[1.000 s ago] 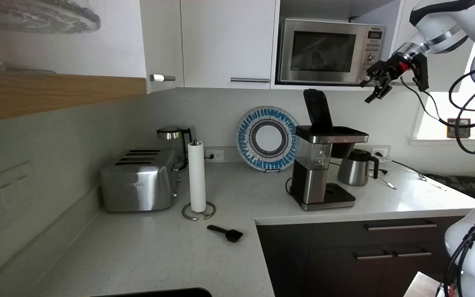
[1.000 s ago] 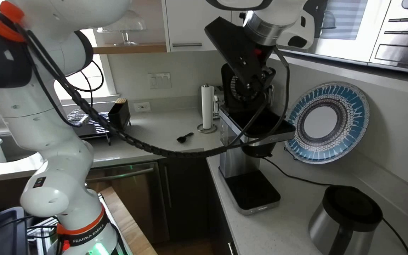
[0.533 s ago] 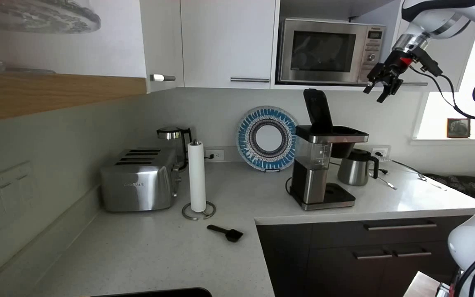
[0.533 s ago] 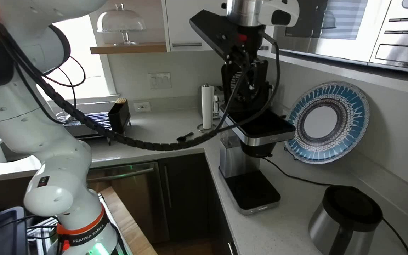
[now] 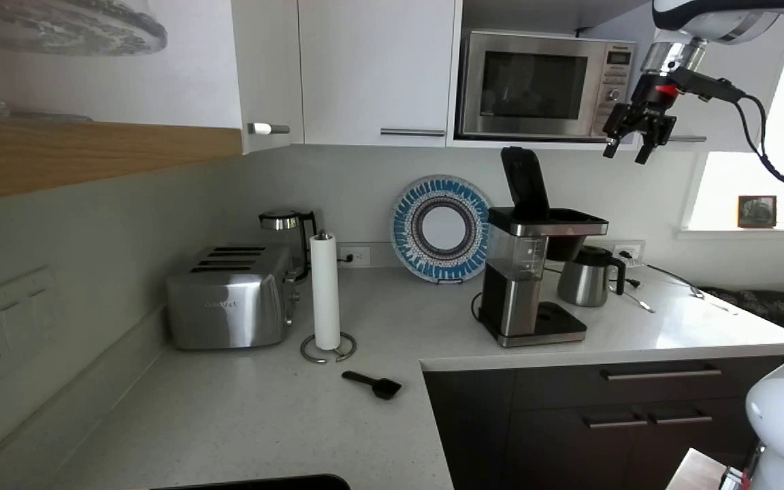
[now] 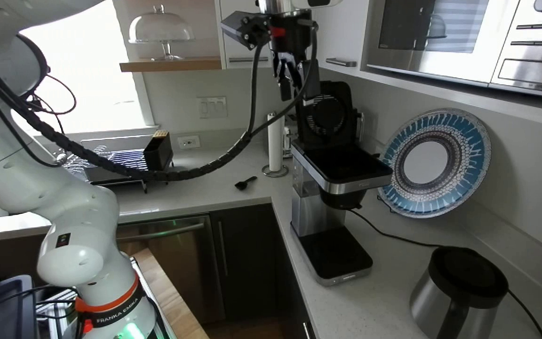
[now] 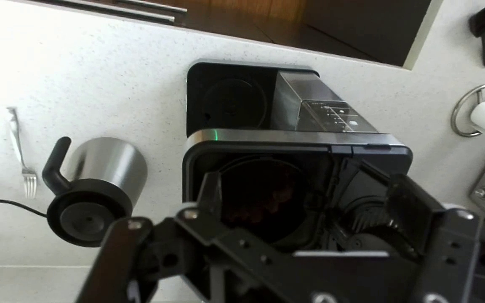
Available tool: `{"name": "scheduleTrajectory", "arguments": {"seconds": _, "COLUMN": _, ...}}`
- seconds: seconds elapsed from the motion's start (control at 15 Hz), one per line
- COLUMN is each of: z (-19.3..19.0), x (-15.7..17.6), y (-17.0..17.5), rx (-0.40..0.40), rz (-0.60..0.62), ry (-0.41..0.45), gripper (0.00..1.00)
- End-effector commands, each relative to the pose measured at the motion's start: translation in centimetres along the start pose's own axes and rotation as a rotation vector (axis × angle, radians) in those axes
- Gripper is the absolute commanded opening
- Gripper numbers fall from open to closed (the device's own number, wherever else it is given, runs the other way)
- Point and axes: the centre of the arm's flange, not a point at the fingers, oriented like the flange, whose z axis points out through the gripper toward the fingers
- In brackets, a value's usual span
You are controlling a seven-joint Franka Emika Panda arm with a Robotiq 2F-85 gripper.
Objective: Open the coffeemaker chamber.
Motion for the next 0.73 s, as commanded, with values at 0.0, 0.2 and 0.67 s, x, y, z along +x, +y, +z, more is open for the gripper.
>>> {"name": "scheduleTrajectory", "arguments": {"seconds": 0.0, "z": 0.8, "x": -4.1, "y": -2.5, "rx": -0.060, "rz": 0.003, "ry": -0.002, "gripper": 1.00}}
{"name": "scheduleTrajectory", "arguments": {"seconds": 0.2, "z": -0.1, "x": -2.5, "y": -2.4, "rx": -0.050, "rz": -0.013, "ry": -0.006, "gripper": 1.00}}
{"name": "scheduleTrajectory", "arguments": {"seconds": 0.67, "z": 0.1, "x": -3.9, "y": -3.1, "rx": -0.051, "rz": -0.020, "ry": -0.001, "gripper": 1.00}}
